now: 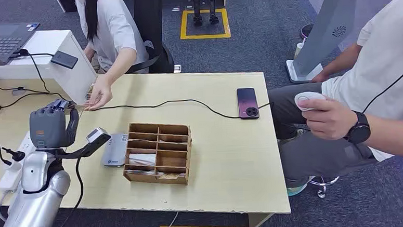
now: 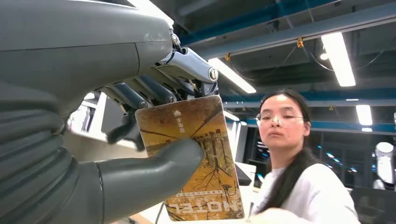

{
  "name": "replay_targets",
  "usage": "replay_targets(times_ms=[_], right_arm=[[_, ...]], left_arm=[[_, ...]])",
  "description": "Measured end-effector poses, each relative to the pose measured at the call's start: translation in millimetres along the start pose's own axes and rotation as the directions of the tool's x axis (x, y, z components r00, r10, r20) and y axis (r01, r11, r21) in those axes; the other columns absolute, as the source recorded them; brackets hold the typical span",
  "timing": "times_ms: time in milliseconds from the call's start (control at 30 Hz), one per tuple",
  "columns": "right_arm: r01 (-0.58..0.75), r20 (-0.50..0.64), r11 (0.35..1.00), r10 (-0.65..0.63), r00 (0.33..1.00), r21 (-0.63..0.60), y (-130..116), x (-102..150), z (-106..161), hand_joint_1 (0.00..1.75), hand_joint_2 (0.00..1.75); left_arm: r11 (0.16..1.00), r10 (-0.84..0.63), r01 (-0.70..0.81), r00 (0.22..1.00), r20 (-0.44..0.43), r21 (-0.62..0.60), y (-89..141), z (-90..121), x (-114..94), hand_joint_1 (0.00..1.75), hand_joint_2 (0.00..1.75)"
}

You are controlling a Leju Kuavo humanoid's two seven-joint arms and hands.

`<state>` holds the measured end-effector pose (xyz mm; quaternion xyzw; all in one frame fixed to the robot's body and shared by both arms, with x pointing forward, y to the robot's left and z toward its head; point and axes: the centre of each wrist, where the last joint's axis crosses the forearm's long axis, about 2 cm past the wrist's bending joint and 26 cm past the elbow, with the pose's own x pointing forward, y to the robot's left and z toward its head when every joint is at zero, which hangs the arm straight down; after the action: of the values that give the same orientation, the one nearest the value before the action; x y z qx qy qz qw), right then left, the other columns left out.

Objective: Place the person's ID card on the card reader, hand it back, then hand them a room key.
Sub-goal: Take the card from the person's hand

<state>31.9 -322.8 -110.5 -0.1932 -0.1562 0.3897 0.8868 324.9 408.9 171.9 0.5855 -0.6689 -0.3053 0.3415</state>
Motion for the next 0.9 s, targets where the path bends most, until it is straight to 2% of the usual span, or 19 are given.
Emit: replay_targets(times_ms=[133,267,533,700,900], right_arm=[[0.0,0.0,1.0,0.0,1.0,0.0,0.0,0.0,0.0,0.0,0.0],[0.001,-0.004,1.0,-0.001,1.0,-0.001,0.1,0.1,0.1,0.0,0.0],[0.012,-0.032,1.0,-0.012,0.999,-0.005,1.6,-1.5,0.9,0.0,0.0],[0.01,-0.031,1.0,-0.01,0.999,-0.009,2.2,-1.2,1.1,0.0,0.0],[0.01,-0.03,1.0,-0.01,0.999,-0.01,3.1,-0.1,1.4,0.0,0.0]], left_arm=[[0.997,0.078,-0.078,0.997,-0.014,0.0,1.1,4.6,-0.9,1.75,1.75],[0.977,0.209,-0.211,0.975,-0.074,-0.017,1.6,5.0,2.5,1.75,1.75],[0.834,0.477,-0.527,0.837,-0.268,-0.162,-4.9,4.3,14.7,1.75,1.75],[0.792,0.521,-0.585,0.797,-0.306,-0.176,-6.7,5.2,16.7,1.75,1.75],[0.78,0.503,-0.587,0.794,-0.341,-0.216,-10.4,8.9,17.1,1.75,1.75]])
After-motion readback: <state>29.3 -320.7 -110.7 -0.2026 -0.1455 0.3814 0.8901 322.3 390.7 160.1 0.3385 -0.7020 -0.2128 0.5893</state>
